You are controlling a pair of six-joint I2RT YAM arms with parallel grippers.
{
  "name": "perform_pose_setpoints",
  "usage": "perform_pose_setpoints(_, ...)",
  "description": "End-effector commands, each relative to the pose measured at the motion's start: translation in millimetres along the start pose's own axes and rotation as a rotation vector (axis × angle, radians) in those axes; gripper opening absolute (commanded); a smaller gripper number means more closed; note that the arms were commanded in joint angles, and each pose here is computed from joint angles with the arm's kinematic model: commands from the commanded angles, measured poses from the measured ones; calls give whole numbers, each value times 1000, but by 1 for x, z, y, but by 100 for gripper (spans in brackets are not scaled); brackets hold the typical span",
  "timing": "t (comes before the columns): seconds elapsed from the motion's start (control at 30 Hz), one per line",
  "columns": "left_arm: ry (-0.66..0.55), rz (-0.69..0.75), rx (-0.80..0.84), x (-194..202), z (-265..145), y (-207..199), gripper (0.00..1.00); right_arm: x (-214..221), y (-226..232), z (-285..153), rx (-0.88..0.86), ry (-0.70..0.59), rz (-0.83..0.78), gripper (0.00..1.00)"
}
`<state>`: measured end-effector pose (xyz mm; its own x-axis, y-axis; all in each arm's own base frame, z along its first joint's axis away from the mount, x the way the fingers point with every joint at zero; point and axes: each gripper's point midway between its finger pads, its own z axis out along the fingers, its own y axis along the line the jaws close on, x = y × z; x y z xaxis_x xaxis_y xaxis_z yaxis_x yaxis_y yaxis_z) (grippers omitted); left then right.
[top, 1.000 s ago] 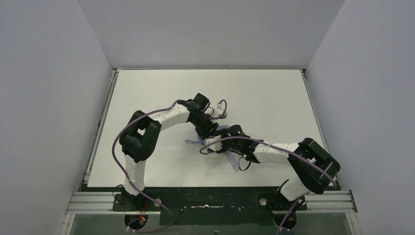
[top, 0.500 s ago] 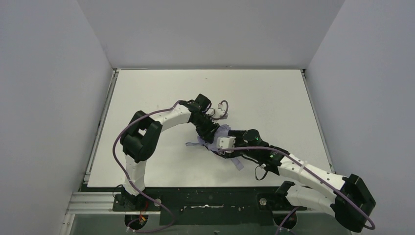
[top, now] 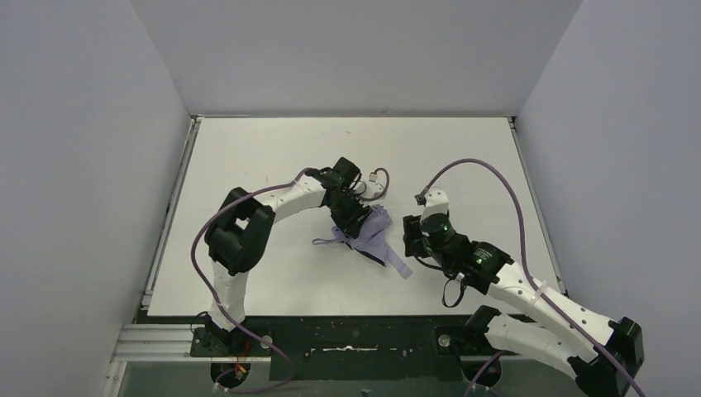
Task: Put away the umbrella
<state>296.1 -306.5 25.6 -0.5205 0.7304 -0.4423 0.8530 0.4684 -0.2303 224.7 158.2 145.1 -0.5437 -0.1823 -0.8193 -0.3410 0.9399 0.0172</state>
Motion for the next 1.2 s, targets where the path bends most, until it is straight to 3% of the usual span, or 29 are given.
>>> perform_pose_setpoints(0.0,67,11,-119,12,3,19,0,36,-23,-11,223,125,366,55)
perform_pose_setpoints(0.33,73,30,-148,10,2,20,0,78,-7,16,343,269,635,64)
perform_pose_setpoints(0.83,86,40,-153,10,3,20,0,104,25,40,351,363,637,61)
perform_pose_setpoints(1.17,89,45,-155,10,3,19,0,118,19,47,420,393,596,60)
